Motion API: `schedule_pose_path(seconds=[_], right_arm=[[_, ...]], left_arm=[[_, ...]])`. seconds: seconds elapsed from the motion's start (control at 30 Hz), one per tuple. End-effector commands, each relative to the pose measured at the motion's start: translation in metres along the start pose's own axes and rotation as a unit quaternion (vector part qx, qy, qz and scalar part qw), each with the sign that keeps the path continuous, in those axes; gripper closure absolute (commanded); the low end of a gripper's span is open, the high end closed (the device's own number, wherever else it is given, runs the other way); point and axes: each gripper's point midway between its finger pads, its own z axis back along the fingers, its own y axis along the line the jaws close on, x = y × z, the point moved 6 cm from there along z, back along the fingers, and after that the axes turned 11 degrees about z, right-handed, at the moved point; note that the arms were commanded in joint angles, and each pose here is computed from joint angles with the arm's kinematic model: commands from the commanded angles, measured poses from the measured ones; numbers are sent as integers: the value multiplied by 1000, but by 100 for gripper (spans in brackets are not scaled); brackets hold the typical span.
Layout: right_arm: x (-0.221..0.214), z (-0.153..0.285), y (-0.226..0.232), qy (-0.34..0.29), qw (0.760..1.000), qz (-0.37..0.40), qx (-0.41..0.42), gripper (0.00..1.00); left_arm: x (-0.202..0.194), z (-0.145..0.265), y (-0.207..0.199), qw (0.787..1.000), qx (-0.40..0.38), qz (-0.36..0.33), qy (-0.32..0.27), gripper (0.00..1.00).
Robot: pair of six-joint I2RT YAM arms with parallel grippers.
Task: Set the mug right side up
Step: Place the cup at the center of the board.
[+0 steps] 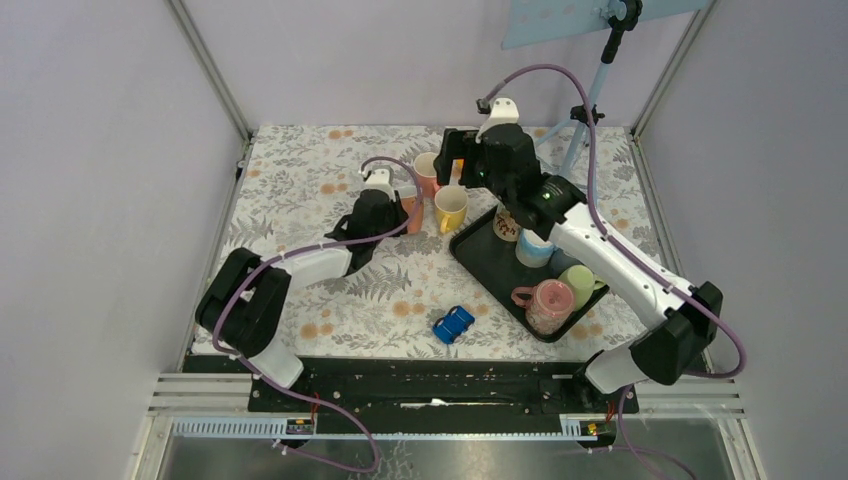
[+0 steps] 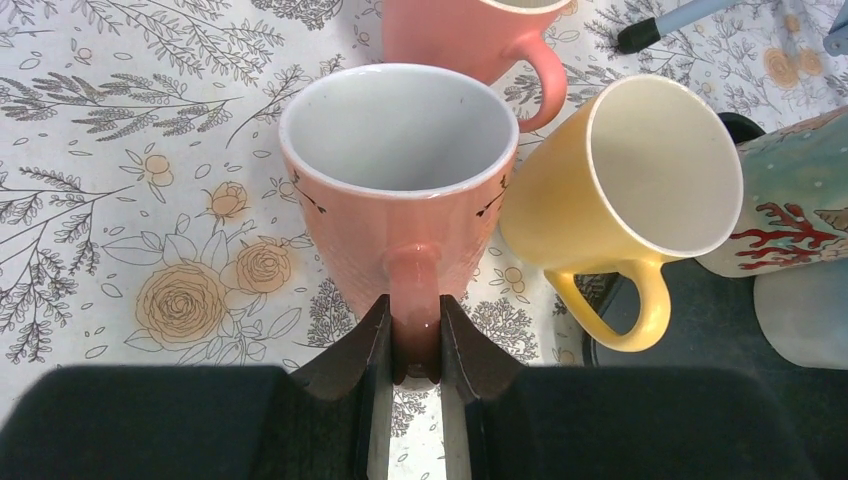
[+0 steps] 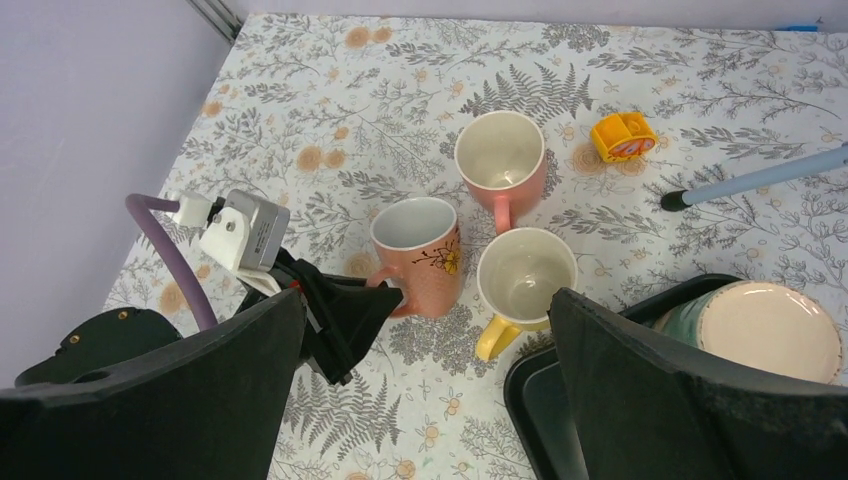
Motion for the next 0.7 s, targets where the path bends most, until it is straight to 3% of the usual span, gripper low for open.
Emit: schedule_pose_path(seconds=[0.0,0.67], right_arm=[[27,22,-2,-85,996,-32,13,0],[5,39,-11,-106,994,-33,20,0]], left_arm=[[19,3,-4,995,1,-11,-96,100],[-47,-5,18,998,46,-22,-48,98]])
